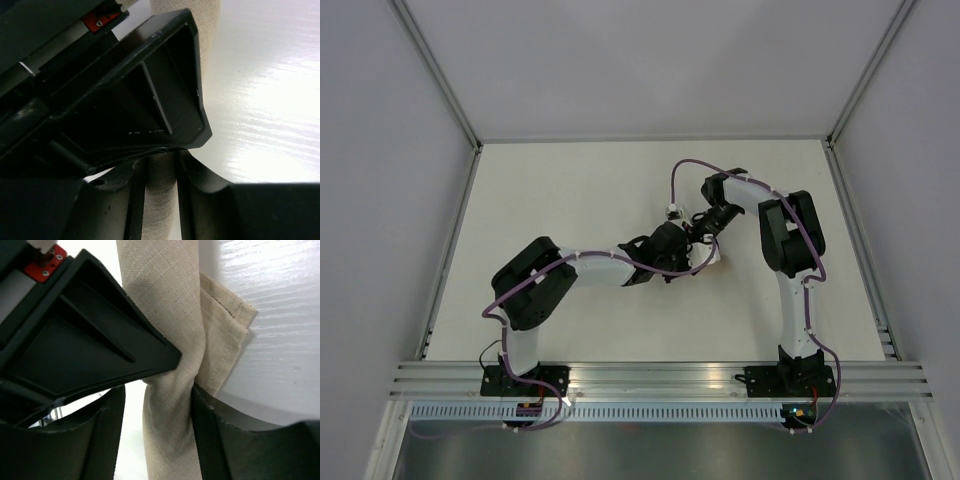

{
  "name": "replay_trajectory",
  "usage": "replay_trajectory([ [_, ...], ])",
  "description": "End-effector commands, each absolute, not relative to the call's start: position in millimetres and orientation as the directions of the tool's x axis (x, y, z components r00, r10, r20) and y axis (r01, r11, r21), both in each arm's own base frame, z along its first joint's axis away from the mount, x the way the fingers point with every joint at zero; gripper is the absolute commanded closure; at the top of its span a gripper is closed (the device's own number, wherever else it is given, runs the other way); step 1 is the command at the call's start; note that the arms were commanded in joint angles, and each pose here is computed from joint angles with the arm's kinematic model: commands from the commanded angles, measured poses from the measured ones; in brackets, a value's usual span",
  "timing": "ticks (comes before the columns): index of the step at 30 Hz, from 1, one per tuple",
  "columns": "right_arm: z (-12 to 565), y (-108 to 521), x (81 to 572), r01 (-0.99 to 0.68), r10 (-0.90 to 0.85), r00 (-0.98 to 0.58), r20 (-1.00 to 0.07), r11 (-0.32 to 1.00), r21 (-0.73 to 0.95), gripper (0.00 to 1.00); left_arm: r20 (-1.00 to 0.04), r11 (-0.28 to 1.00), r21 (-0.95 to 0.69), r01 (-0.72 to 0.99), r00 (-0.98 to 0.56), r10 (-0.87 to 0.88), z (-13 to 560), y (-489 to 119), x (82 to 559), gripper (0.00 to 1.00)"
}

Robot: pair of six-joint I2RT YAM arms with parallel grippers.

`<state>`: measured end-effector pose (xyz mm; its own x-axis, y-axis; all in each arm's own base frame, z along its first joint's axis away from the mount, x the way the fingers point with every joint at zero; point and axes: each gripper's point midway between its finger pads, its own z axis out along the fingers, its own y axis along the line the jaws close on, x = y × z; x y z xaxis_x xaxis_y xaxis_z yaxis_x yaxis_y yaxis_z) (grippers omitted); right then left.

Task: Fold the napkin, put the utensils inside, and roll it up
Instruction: Roll the napkin with the utensil

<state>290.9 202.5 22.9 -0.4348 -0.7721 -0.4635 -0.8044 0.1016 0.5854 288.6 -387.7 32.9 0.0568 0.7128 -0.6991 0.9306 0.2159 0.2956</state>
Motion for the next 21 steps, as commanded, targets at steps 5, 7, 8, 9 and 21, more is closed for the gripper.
replay_trajectory([
  [5,24,198,319,-0.842,-0.752,-0.432,-0.498,0.140,0.520,0.34,-0.634,0.120,0.108,0.987,-0.025,0.773,-7,-373,260,0.80],
  [7,30,198,329,-0.848,-0.731,-0.454,-0.510,0.179,0.499,0.33,-0.636,0.122,0.099,0.988,-0.032,0.771,-7,-373,260,0.80],
  [8,31,196,333,-0.850,-0.723,-0.463,-0.513,0.198,0.488,0.33,-0.635,0.121,0.091,0.988,-0.036,0.772,-8,-373,258,0.81],
  [9,35,197,340,-0.855,-0.707,-0.472,-0.527,0.221,0.469,0.33,-0.638,0.124,0.079,0.989,-0.046,0.768,-8,-373,259,0.81],
  [21,92,171,371,-0.858,-0.524,-0.513,-0.680,0.295,0.420,0.29,-0.618,0.150,-0.100,0.984,-0.179,0.765,-10,-367,265,0.80],
])
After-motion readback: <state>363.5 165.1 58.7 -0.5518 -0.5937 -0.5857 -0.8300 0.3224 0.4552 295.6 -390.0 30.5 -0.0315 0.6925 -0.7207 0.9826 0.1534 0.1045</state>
